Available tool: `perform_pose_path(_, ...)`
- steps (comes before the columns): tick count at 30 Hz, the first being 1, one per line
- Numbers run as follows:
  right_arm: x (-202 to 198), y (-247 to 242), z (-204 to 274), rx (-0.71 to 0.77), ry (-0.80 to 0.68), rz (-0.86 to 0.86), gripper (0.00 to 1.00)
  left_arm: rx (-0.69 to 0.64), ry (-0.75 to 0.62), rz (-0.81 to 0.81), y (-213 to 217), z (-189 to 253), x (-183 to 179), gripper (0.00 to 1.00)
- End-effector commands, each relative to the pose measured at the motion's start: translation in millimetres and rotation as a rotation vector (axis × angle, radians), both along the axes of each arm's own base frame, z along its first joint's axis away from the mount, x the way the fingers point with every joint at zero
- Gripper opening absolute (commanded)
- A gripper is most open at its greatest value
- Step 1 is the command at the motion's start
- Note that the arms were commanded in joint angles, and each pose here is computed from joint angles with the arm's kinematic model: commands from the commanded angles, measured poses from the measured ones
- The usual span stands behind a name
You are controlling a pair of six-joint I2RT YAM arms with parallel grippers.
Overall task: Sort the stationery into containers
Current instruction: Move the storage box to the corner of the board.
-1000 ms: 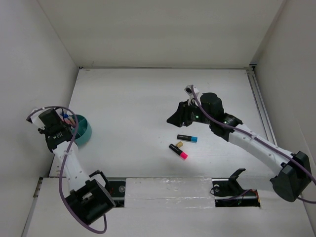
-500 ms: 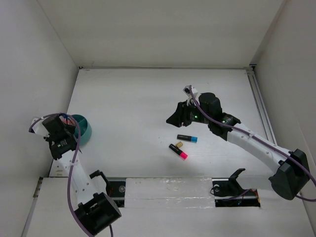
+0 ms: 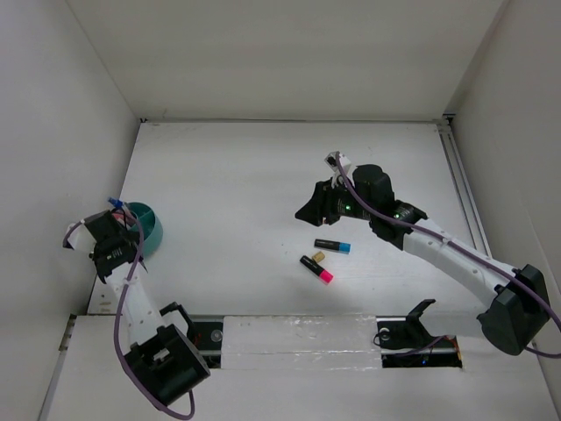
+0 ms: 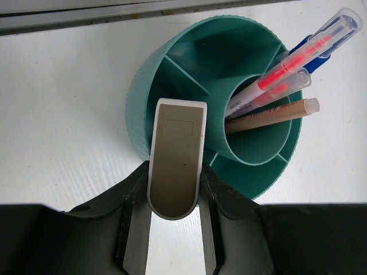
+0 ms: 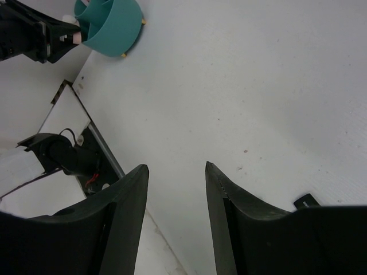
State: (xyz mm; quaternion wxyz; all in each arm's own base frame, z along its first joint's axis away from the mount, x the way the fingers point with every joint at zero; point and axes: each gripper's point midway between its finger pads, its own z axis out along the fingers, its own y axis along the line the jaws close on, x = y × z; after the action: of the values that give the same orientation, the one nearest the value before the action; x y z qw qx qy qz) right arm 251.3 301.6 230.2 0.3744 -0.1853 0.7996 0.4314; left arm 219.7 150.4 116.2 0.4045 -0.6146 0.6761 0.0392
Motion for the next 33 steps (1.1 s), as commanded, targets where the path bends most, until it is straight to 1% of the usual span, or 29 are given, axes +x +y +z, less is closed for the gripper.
perform_pose_path(1, 7, 6, 18, 0.031, -0.072, 0.003, 0.5, 0.017, -0.029, 0.005, 4, 0, 6, 0.0)
perform_pose_path(7, 6, 10, 19, 0.031, -0.072, 0.012, 0.5, 0.025, -0.047, -0.029, 2, 4, 12, 0.0)
perform_pose_path(9, 6, 10, 19, 0.031, -0.072, 0.012, 0.5, 0.033, -0.068, -0.036, 3, 13, 16, 0.0)
perform_pose_path(16, 7, 11, 16, 0.026, -0.065, 0.013, 0.5, 0.027, -0.048, -0.042, 5, 12, 18, 0.0)
perform_pose_path(19, 7, 11, 16, 0.026, -0.065, 0.013, 0.5, 0.027, -0.048, -0.042, 6, 11, 19, 0.04)
perform_pose_path(22, 4, 13, 16, 0.026, -0.065, 0.022, 0.5, 0.027, -0.048, -0.042, 6, 11, 19, 0.04)
perform_pose_path(24, 4, 13, 15, 0.022, -0.072, 0.025, 0.5, 0.021, -0.052, -0.05, 4, 11, 20, 0.05)
perform_pose_path(26, 4, 13, 15, 0.022, -0.072, 0.025, 0.5, 0.021, -0.052, -0.05, 4, 11, 20, 0.09)
perform_pose_path(29, 3, 14, 16, 0.025, -0.07, 0.033, 0.5, 0.026, -0.071, -0.059, 4, 19, 24, 0.09)
perform_pose_path(33, 0, 16, 16, 0.025, -0.07, 0.042, 0.5, 0.038, -0.087, -0.059, 5, 26, 26, 0.17)
